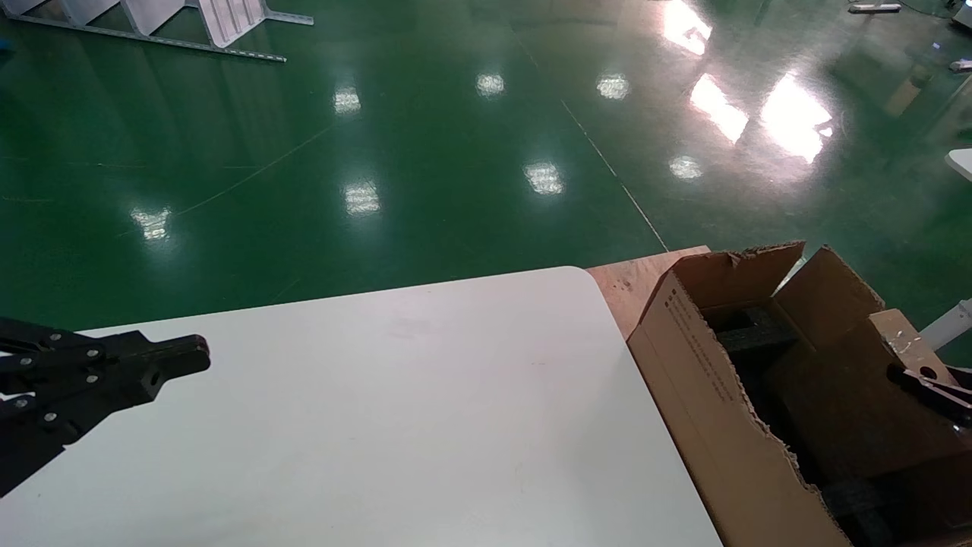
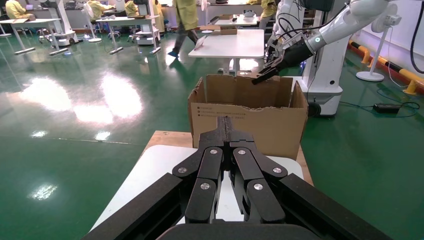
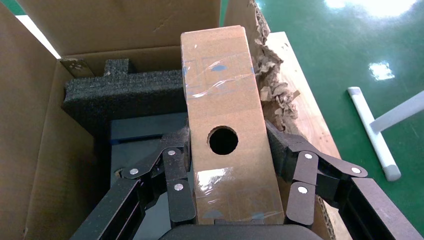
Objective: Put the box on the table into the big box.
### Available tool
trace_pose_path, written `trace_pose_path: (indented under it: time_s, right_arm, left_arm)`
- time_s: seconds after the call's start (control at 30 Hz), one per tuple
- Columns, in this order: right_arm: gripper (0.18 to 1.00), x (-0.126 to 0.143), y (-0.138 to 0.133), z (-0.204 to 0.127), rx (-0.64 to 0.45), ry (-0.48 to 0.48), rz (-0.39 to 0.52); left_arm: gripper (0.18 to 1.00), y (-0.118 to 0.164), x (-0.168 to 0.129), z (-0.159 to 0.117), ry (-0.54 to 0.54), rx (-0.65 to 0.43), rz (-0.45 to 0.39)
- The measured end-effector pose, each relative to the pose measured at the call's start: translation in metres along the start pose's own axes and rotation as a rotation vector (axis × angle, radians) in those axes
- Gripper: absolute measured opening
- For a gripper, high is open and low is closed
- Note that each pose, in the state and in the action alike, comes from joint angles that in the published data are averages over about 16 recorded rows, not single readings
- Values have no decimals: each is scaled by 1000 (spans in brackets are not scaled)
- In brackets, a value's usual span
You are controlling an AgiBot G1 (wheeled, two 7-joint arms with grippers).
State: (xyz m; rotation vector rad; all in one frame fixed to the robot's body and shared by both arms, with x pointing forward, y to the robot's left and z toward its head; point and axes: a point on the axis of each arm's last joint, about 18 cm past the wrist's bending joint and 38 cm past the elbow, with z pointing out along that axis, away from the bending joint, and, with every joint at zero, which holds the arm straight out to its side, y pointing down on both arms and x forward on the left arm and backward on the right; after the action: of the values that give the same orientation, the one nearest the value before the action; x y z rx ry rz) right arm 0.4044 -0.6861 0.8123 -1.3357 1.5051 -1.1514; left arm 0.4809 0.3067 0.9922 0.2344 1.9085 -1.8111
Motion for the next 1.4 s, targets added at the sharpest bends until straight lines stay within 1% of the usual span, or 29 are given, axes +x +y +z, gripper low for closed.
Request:
trace_pose_path:
  time_s: [0.3,0.5,0.7,0.77,0.93,1.1,1.27,1.4]
  right_arm:
    - [482,-5,-4,0,-9,16,-7]
    - [489,-6,-5,0,-12,22,-12]
    - [519,-5,-5,-1,-14,22,-12]
    - [531,-5,-4,-1,-14,22,-12]
    - [591,-5,-4,-1,-13,21,-12]
    - [679,-7,-7,2,-3,12,-21]
    - [774,-15,-20,11,37,-29,-55]
    - [839,-29,-39,23,90,-85,-95]
  left_arm:
    - [194,0,0,0,0,0,0]
    - [212,0,0,0,0,0,0]
    - [260,0,0,0,0,0,0]
    - [290,0,0,0,0,0,0]
    - [367,0,0,0,0,0,0]
    - [465,0,0,0,0,0,0]
    - [590,0,0,0,0,0,0]
    - [687,0,0,0,0,0,0]
